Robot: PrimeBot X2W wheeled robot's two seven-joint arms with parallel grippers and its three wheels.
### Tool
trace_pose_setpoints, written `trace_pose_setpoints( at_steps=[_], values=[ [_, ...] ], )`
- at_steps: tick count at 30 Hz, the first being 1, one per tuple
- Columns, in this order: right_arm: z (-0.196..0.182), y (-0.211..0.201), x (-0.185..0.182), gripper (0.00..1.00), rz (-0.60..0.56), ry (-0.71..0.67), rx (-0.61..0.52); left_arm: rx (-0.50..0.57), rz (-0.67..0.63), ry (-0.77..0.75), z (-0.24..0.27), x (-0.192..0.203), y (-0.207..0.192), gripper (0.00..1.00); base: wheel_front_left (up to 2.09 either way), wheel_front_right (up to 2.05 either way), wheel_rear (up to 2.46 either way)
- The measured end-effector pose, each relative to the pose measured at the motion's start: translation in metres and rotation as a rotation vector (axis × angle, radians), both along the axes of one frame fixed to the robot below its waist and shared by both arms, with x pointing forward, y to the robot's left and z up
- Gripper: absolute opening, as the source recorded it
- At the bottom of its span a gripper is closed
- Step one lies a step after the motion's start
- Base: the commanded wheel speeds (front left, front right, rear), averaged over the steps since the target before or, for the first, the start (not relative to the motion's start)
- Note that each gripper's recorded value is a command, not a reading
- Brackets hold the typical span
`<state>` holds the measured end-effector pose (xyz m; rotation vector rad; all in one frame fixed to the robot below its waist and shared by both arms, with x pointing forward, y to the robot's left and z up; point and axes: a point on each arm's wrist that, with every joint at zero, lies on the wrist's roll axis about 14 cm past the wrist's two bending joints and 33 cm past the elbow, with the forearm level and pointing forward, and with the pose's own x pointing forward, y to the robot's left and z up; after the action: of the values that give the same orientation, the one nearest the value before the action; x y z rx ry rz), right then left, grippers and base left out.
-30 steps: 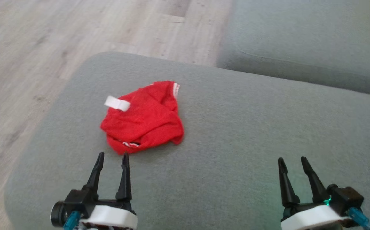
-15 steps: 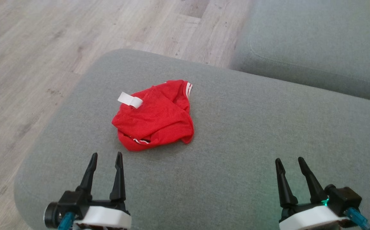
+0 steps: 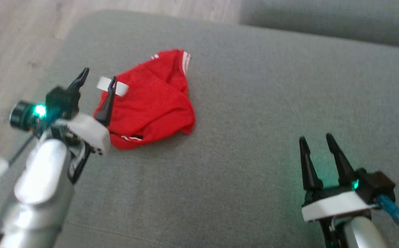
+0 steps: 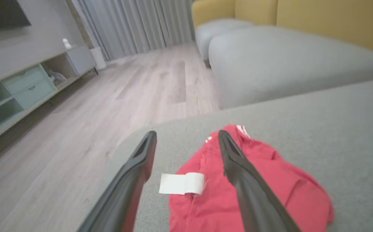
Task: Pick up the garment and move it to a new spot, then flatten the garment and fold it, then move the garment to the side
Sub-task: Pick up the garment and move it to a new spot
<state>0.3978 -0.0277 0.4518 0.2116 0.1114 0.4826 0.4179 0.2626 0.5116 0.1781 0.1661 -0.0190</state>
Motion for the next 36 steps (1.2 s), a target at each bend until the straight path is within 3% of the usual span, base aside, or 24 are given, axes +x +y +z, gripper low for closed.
trace_pose_setpoints(
  at_steps=[8,20,21,22,29,36],
  values=[
    [-0.022,-0.020,0.022,1.00,-0.068,0.044,0.003,0.081,-0.135,0.388,-0.072,0.041,-0.012,1.00,0.00,0.00,0.00],
    [-0.042,-0.056,0.021,1.00,-0.166,0.097,-0.023,0.086,-0.223,0.623,-0.134,0.050,-0.030,1.00,0.00,0.00,0.00],
    [-0.042,-0.057,0.021,1.00,-0.170,0.097,-0.023,0.080,-0.225,0.629,-0.135,0.050,-0.031,0.29,0.00,0.00,0.00],
    [-0.042,-0.058,0.020,1.00,-0.172,0.097,-0.024,0.076,-0.227,0.629,-0.135,0.050,-0.031,0.00,0.00,0.00,0.00],
    [-0.034,-0.061,0.019,1.00,-0.180,0.079,-0.026,0.074,-0.255,0.487,-0.106,0.065,-0.035,0.00,0.00,0.00,0.00],
    [-0.017,-0.058,0.015,1.00,-0.175,0.042,-0.005,0.062,-0.293,0.229,-0.043,0.085,-0.045,0.00,0.00,0.00,0.00]
  ],
)
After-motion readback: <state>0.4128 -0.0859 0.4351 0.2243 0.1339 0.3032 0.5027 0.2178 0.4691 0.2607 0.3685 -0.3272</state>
